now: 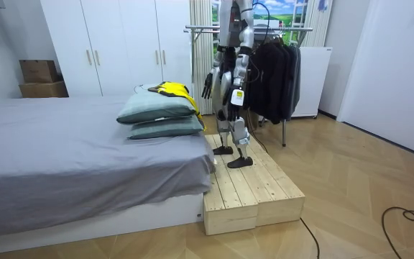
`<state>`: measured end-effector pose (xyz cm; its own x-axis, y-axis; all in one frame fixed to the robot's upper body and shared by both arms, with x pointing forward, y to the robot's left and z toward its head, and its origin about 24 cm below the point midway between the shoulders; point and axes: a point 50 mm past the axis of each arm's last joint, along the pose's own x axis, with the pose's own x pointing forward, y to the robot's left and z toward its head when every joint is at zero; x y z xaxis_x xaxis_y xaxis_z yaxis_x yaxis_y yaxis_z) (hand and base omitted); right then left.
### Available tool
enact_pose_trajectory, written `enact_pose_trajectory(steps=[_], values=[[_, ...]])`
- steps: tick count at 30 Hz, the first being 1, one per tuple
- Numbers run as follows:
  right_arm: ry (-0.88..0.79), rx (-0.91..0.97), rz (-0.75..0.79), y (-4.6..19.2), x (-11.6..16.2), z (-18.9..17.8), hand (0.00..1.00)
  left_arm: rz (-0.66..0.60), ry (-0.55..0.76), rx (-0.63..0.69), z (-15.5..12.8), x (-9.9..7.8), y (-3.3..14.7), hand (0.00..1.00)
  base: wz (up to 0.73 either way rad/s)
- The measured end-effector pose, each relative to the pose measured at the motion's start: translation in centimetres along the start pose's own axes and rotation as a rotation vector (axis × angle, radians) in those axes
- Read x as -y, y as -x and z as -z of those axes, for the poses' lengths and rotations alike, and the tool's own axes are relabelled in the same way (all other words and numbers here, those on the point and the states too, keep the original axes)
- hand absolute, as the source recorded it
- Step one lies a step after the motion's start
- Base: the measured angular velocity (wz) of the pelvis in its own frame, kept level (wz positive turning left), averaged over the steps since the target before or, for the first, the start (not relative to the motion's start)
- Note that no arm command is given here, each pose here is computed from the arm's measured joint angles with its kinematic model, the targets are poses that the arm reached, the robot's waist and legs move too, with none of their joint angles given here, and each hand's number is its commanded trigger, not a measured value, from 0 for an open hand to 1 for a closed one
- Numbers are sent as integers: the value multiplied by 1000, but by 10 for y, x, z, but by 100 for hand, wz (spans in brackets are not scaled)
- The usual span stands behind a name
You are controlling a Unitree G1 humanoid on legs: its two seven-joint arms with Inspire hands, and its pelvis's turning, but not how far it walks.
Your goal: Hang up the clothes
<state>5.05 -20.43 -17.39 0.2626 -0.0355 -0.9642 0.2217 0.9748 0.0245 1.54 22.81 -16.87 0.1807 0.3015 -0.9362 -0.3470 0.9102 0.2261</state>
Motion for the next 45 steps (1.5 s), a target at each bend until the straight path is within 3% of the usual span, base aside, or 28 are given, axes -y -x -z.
enact_pose_trajectory(steps=[9,13,19,26,33,45], values=[[-4,4,25,0,1,-1,0,-42,32,-2,1,-3,0,0,0],[2,3,44,0,2,-1,0,-141,13,18,-4,-10,0,0,1],[7,5,72,0,5,-2,0,-383,-41,176,-34,-27,4,0,8],[37,17,99,1,11,-5,0,-560,-93,273,-44,-35,10,0,4],[56,29,101,1,12,-9,0,-647,-224,452,-69,-30,18,0,5],[86,54,96,1,14,-12,0,-658,-354,730,-112,-15,33,0,0]])
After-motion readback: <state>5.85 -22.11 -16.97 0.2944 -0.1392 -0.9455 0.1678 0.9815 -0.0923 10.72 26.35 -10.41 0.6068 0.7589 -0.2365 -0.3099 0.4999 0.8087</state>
